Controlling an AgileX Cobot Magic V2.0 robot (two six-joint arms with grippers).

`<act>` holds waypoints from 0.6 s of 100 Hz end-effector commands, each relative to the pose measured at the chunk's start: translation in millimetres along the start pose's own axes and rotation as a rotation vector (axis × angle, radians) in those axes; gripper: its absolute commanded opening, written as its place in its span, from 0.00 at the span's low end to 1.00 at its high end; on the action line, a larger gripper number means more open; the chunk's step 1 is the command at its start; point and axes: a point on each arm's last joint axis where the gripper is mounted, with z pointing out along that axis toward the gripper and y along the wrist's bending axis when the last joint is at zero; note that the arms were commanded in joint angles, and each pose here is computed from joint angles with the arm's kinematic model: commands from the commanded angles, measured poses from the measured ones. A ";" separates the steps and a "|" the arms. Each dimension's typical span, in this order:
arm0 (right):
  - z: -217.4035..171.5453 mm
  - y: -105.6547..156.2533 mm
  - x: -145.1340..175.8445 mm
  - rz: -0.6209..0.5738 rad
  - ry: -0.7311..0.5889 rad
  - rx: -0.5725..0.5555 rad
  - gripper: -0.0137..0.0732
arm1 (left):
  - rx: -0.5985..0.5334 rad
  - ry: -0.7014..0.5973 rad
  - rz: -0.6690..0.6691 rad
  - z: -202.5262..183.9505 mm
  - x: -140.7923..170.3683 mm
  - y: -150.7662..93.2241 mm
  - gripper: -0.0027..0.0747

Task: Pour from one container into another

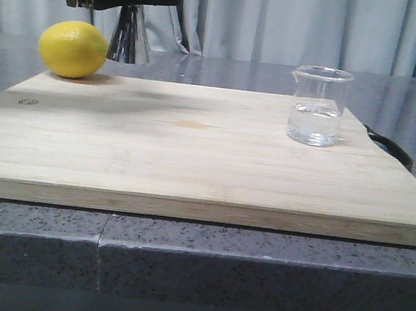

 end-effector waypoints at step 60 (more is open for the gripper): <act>66.7 29.6 23.1 0.096 -0.414 -0.143 0.83 | 0.027 -0.162 0.027 -2.3 -37.1 -7.8 0.30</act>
